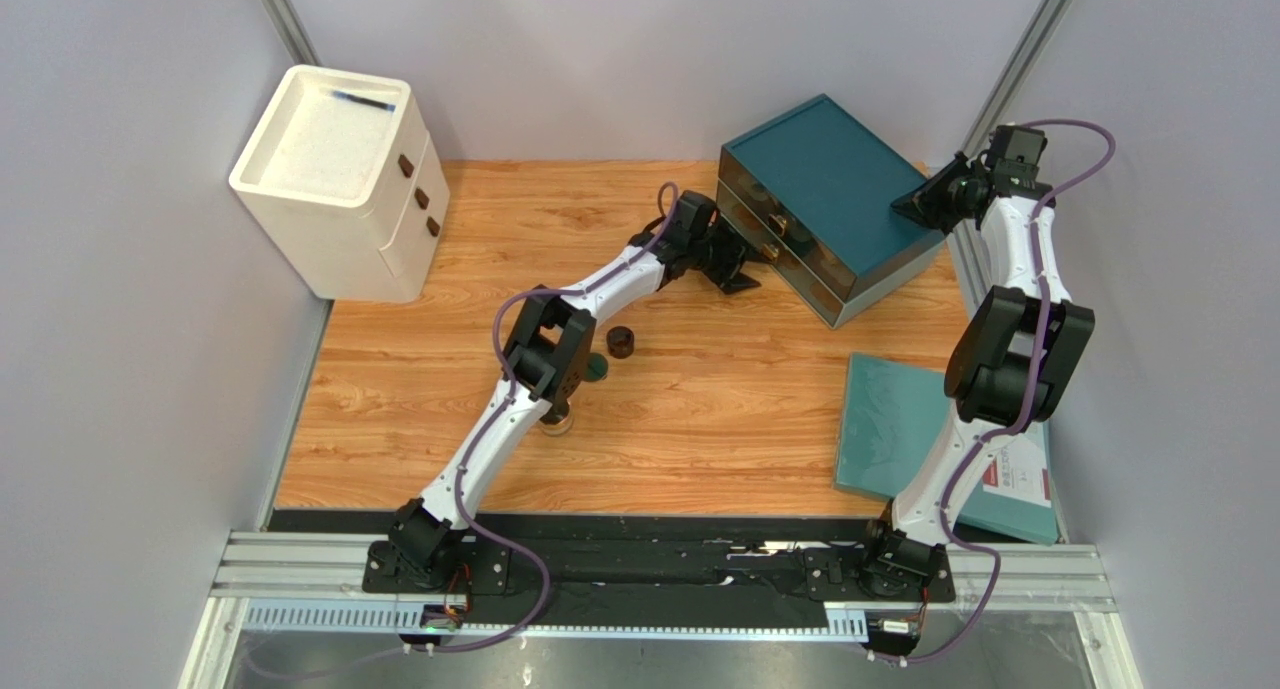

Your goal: Organize the makeup

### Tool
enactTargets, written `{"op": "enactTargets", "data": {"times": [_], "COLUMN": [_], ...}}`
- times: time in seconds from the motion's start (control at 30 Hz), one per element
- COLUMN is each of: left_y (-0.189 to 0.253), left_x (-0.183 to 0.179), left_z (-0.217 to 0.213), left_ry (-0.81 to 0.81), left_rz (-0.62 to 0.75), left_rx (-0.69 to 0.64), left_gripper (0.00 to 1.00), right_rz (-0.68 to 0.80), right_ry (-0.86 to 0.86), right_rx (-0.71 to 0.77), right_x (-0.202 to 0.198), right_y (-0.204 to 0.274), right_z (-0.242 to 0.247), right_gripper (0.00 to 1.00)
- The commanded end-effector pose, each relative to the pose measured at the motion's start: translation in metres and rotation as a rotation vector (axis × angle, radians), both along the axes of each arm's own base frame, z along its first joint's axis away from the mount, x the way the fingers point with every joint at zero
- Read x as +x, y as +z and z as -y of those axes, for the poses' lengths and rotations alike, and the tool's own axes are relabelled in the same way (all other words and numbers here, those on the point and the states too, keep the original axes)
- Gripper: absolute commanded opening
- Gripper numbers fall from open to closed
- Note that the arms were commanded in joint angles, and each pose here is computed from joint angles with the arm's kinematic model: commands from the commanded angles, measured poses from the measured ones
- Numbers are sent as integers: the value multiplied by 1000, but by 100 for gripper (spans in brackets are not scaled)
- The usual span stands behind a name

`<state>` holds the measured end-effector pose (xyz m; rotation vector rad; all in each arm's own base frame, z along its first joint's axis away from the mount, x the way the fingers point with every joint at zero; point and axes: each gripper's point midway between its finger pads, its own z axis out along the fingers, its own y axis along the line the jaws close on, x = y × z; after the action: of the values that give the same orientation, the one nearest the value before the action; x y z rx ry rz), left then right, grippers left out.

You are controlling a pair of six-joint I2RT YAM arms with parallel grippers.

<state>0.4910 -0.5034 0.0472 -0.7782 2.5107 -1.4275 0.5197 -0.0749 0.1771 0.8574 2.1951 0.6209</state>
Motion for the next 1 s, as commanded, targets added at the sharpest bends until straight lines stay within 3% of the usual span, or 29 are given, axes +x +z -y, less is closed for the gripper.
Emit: {"op": "enactTargets", "data": {"times": [0.0, 0.23, 0.53, 0.6, 0.97], "left_y": [62, 84, 103, 102, 108], "left_x": [1, 3, 4, 6, 6], "left_z": [28, 25, 17, 15, 19], "left_ry": [-59, -85, -99, -97, -91], "left_rz": [200, 255, 317, 325, 323], "left_rx": [-209, -301, -322, -294, -405], "left_gripper": [57, 57, 58, 59, 58], "right_rz": [-356, -361, -363, -363, -370], "right_ry": [-9, -10, -15, -15, -17], "right_rx": [21, 25, 48, 45, 57], "right_x": [-52, -53, -53, -53, -53], "right_y": [-99, -102, -107, -107, -112], "right_z": [-3, -3, -7, -6, -7], "right_gripper": [7, 7, 8, 8, 8]}}
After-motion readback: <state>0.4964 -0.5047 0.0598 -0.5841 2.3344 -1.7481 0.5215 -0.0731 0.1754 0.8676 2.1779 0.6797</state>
